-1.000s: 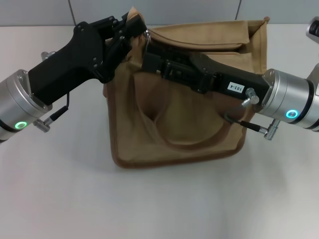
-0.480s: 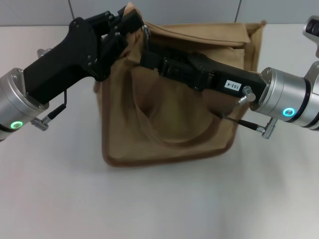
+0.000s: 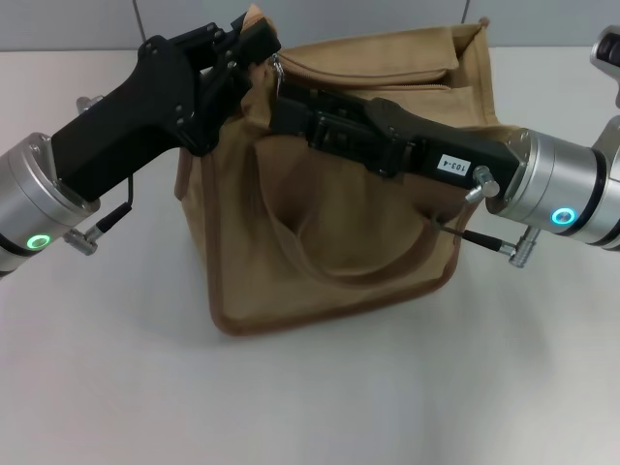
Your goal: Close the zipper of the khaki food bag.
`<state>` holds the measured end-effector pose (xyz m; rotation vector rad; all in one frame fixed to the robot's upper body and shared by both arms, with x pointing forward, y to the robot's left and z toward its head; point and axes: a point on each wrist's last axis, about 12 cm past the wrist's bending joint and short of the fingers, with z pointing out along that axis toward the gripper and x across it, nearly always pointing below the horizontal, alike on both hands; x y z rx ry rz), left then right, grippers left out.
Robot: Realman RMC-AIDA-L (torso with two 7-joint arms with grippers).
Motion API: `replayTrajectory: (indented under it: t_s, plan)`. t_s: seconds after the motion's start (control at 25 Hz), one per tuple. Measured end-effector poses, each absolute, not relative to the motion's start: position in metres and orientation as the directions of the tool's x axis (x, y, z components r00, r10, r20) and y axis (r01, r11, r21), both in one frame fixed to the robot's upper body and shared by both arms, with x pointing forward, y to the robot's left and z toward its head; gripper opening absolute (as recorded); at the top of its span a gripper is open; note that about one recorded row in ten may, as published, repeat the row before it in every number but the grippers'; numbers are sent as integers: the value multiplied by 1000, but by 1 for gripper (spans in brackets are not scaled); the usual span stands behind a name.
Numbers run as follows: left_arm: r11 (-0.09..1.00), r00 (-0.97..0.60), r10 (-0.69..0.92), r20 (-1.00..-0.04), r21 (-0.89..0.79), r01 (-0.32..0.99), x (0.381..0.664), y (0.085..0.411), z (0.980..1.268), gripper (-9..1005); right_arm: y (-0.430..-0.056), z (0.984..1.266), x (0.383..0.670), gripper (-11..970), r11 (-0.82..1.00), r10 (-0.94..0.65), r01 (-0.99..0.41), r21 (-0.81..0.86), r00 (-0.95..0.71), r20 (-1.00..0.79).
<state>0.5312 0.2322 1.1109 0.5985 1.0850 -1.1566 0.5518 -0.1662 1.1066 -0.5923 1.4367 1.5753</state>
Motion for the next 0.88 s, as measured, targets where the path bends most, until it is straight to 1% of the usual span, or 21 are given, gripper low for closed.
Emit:
replayTrajectory:
  t_s: [0.24,0.44,0.6,0.88]
  plan:
    - [342,20,-417,-909,-137,929,531,232,1110,103,-165,1108,551,639,63,289,-851,522,-485,-825]
    - [343,21,-416,-909,-135,930,531,232,1110,104,-167,1105,554,639,96,306,-838,538,-490,-817]
    - [341,21,-416,-909,-135,930,532,231,1110,105,-165,1110,548,639,30,304,-853,520,-488,-818]
    - [340,22,-418,-908,-133,931,531,232,1110,106,-167,1107,550,639,68,309,-842,536,-493,-813]
